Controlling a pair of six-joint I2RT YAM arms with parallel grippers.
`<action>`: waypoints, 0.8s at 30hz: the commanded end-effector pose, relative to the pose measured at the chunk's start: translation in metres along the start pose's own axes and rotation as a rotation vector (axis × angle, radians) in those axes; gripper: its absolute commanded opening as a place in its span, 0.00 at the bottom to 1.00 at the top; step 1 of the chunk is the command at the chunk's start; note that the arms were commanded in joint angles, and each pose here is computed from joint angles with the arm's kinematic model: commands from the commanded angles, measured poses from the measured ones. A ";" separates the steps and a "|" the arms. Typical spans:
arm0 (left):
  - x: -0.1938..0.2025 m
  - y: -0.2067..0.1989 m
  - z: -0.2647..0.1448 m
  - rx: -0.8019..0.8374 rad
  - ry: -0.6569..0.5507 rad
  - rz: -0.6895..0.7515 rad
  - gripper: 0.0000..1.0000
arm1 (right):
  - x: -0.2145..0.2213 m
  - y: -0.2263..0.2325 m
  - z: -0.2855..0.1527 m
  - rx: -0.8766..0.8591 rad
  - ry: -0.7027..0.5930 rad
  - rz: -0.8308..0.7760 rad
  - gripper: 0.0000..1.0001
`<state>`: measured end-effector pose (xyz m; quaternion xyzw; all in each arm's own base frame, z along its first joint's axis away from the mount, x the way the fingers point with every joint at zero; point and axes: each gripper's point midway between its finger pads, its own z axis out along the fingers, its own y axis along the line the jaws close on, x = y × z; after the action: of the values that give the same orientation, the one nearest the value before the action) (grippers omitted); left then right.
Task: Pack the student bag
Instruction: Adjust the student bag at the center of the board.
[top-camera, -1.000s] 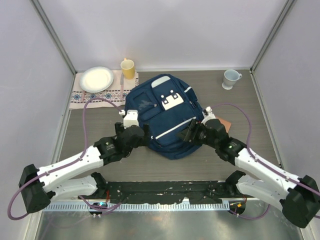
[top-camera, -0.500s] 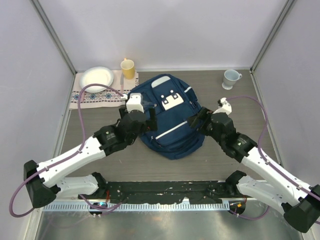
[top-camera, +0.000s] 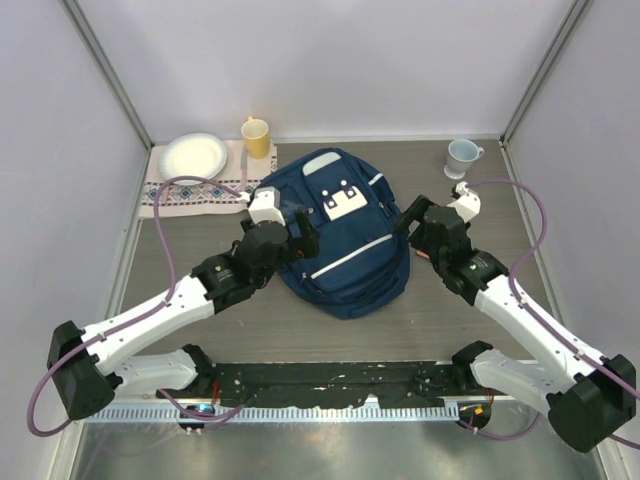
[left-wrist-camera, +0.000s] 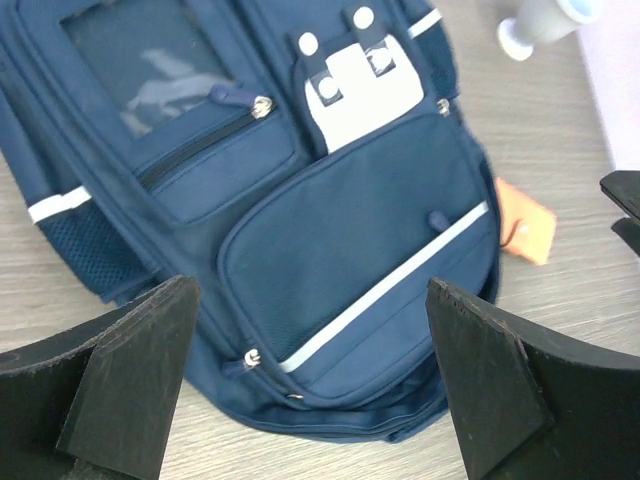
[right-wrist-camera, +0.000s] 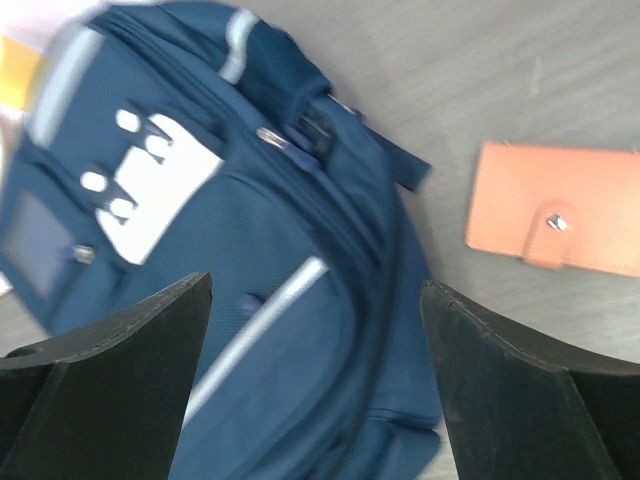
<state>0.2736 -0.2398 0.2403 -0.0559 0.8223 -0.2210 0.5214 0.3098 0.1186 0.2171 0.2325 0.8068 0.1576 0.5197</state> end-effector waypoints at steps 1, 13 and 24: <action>-0.012 0.004 0.010 0.007 -0.060 -0.041 1.00 | 0.020 -0.040 0.021 0.040 0.058 -0.028 0.90; -0.009 0.025 0.063 -0.069 0.003 -0.060 1.00 | 0.031 -0.041 0.077 -0.092 0.237 0.064 0.90; 0.023 0.053 0.034 -0.052 0.025 -0.094 1.00 | 0.097 -0.050 0.070 -0.191 0.418 0.151 0.40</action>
<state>0.3052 -0.2194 0.1700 -0.0889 0.8523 -0.2039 0.4734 0.3326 0.1099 0.0792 0.2336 0.8715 0.2543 0.3483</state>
